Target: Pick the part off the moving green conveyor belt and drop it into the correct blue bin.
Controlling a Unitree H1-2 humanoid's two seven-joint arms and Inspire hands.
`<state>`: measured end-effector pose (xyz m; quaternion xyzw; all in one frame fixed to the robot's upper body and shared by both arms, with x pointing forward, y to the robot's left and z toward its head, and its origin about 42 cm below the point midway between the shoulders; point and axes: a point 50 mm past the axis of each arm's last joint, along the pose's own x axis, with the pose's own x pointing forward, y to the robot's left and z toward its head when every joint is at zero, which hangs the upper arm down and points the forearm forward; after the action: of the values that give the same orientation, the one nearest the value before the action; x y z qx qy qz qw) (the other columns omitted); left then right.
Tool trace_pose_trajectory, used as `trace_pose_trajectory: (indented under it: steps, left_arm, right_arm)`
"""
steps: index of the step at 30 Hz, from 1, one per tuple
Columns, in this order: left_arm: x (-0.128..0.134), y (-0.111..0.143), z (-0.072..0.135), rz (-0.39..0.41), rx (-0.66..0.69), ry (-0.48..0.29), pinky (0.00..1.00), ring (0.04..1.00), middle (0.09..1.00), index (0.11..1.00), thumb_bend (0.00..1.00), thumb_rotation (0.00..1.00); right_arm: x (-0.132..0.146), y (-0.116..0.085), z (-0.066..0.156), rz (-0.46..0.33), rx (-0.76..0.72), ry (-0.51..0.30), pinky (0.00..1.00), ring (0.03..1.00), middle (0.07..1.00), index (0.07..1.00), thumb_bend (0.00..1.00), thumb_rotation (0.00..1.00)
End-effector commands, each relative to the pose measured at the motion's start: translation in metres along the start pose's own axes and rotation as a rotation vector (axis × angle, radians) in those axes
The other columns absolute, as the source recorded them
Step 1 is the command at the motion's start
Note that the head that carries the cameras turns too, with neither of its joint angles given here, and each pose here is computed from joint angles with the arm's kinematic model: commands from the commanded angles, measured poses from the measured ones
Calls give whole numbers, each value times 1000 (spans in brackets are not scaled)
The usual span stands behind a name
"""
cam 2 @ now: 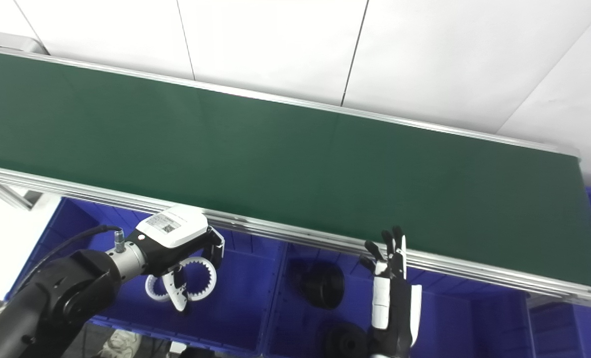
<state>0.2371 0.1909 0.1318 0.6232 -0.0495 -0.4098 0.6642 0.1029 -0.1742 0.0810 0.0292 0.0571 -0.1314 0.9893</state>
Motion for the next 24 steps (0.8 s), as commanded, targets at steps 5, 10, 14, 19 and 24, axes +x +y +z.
trace_pose_trajectory:
  steps: [5, 10, 14, 19, 24]
  left_arm:
    - [-10, 6, 0, 75, 107, -3, 819, 871, 926, 897, 867, 509]
    - [-16, 3, 3, 68, 159, 31, 997, 998, 999, 999, 942, 692]
    - [-23, 6, 7, 75, 133, 40, 1000, 1000, 1000, 1000, 930, 739]
    - [-36, 17, 13, 226, -56, -14, 1000, 1000, 1000, 1000, 847, 779]
    - [-56, 33, 13, 259, -197, -149, 1000, 1000, 1000, 1000, 800, 634]
  right_arm:
    - [-3, 5, 10, 3, 20, -29, 788, 863, 958, 997, 804, 1000]
    - [-3, 8, 11, -5, 42, -30, 788, 865, 954, 991, 816, 993]
    - [-4, 11, 12, 0, 45, -32, 785, 864, 961, 995, 815, 993]
    - [-5, 14, 13, 2, 45, -26, 788, 870, 969, 1000, 812, 994]
    - [-6, 21, 12, -2, 23, -20, 783, 869, 967, 1000, 802, 1000]
